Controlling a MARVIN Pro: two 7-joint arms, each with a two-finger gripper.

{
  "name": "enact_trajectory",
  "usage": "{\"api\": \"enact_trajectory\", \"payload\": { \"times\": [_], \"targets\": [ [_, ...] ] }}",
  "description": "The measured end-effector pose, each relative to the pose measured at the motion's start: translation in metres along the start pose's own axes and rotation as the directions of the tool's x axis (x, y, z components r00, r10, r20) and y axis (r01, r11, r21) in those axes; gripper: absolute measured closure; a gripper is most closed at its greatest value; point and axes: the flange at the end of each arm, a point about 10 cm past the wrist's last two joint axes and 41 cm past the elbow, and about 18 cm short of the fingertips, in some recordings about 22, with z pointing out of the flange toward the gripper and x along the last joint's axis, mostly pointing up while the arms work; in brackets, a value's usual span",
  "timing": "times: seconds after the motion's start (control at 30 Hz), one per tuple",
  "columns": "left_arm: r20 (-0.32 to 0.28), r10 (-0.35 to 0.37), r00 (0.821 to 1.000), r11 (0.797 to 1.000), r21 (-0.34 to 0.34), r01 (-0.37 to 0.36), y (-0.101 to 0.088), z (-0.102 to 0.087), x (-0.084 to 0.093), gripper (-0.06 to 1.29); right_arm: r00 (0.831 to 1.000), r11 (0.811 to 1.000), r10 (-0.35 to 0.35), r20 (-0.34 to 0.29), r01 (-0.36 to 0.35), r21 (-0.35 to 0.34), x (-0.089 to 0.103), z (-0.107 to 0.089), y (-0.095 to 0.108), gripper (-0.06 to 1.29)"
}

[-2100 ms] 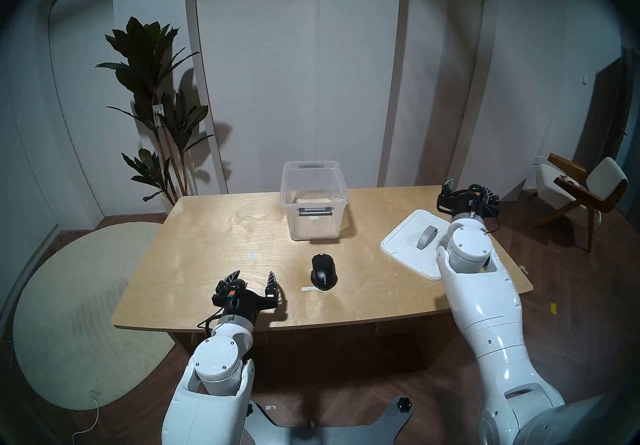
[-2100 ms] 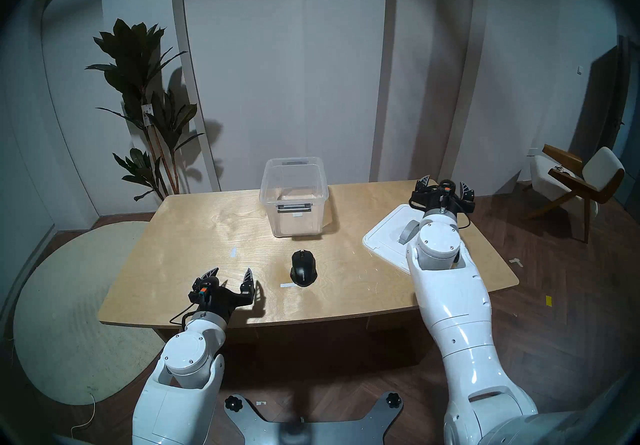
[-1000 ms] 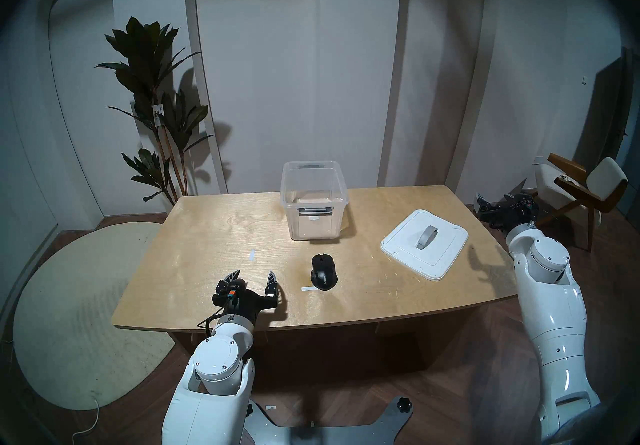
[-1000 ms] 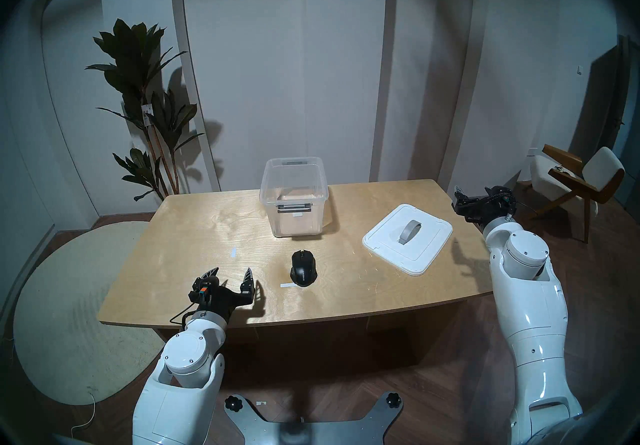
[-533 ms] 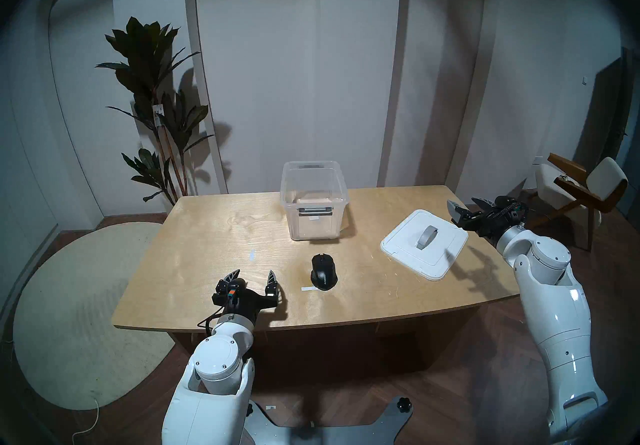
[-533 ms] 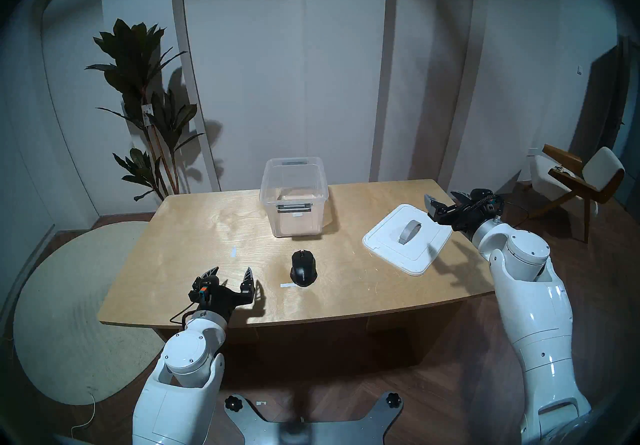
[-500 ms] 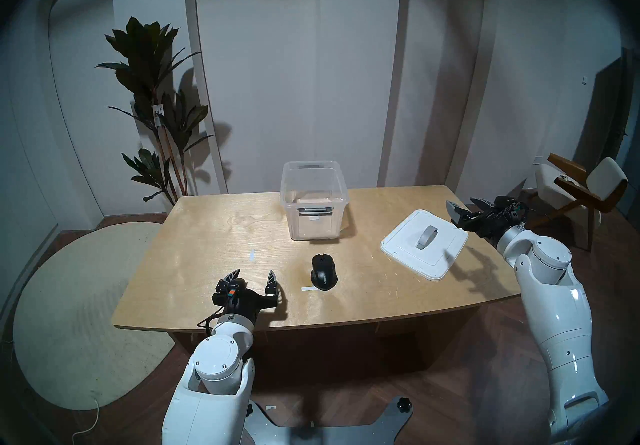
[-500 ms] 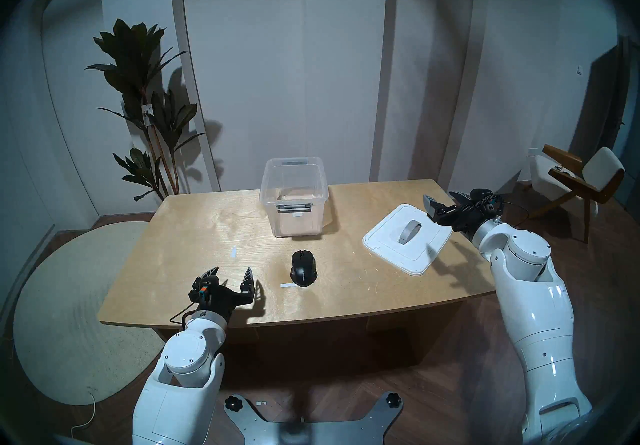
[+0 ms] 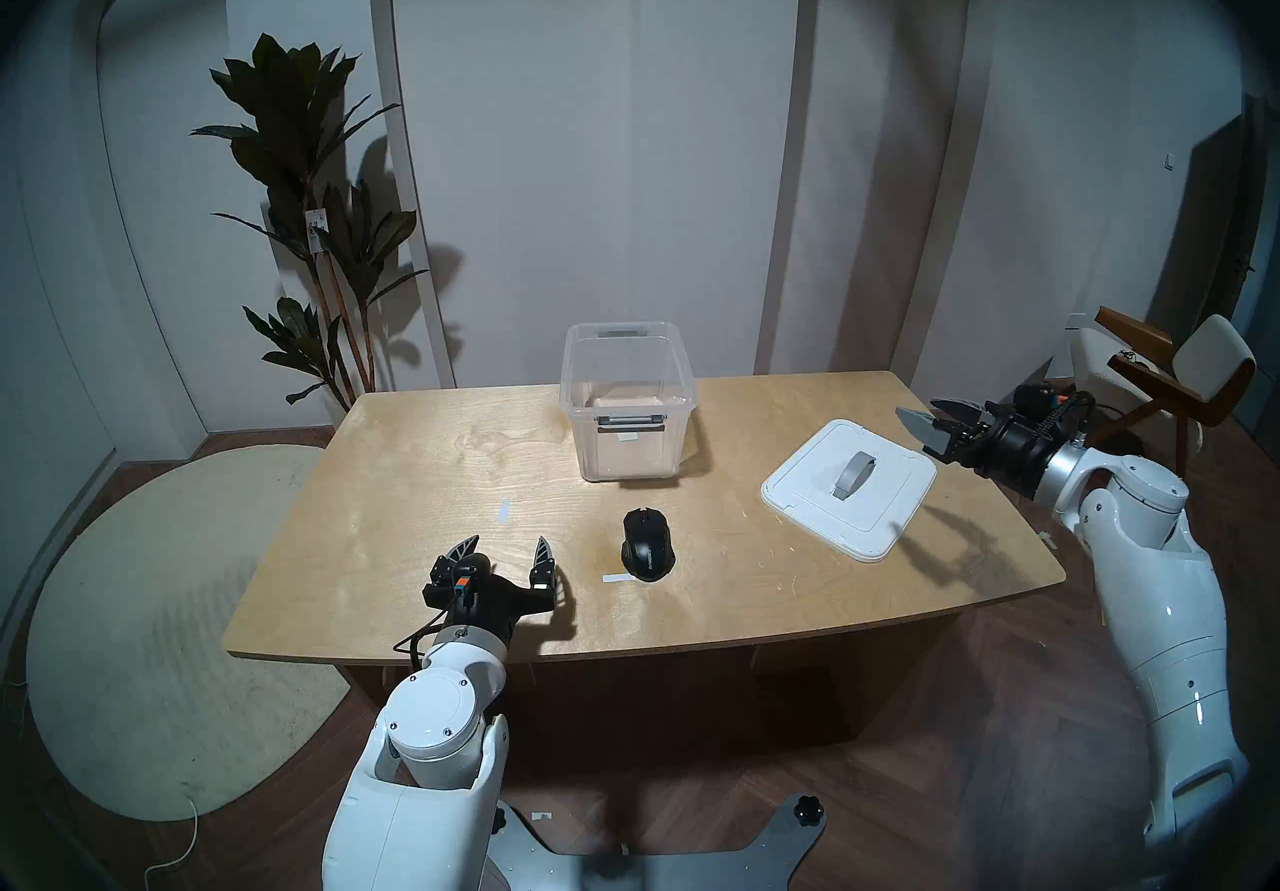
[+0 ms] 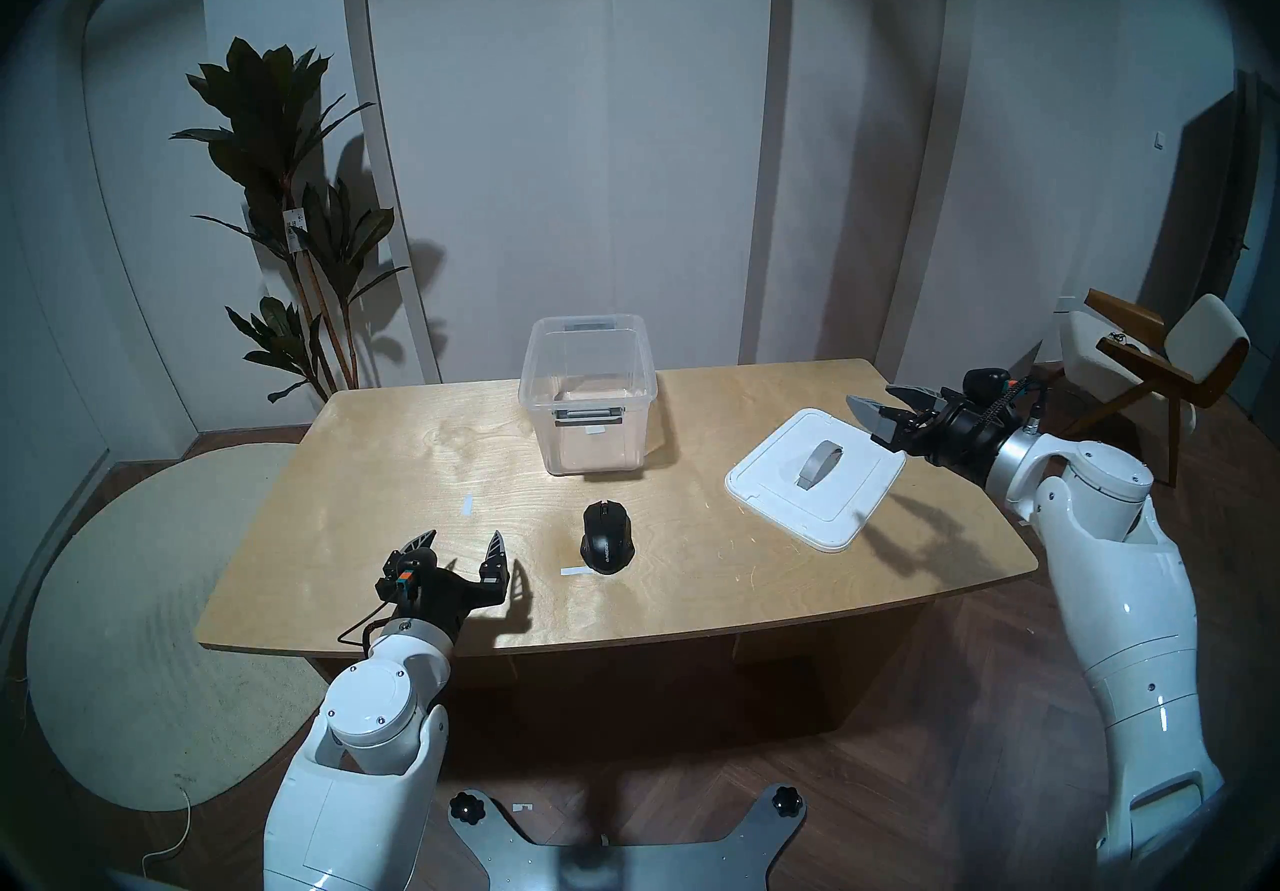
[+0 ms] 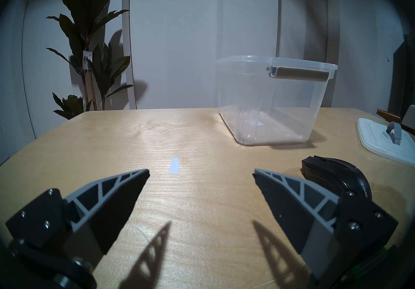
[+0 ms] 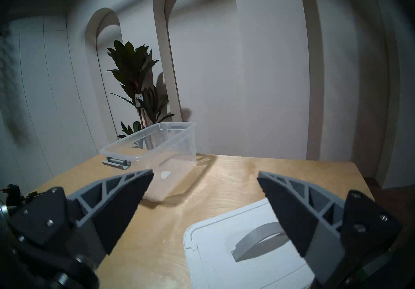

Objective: Open a storage container and put mouse inside

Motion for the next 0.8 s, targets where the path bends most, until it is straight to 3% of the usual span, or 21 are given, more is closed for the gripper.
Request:
{"api": "enact_trajectory", "payload": {
  "times": [0.23, 0.53, 0.8],
  "targets": [
    [-0.006, -0.001, 1.0, 1.0, 0.0, 0.001, 0.0, 0.0, 0.003, -0.02, 1.0, 0.999, 0.025, 0.011, -0.025, -0.03, -0.014, -0.001, 0.02, -0.02],
    [-0.007, -0.001, 1.0, 1.0, 0.0, 0.001, 0.0, -0.001, 0.003, -0.02, 0.999, 0.999, -0.044, -0.004, 0.044, -0.003, -0.019, 0.015, 0.021, -0.02],
    [-0.001, 0.013, 1.0, 1.0, -0.019, -0.013, 0.002, -0.001, 0.003, -0.02, 0.999, 0.996, -0.036, -0.021, 0.034, -0.081, -0.023, 0.019, 0.041, -0.02]
  ]
}}
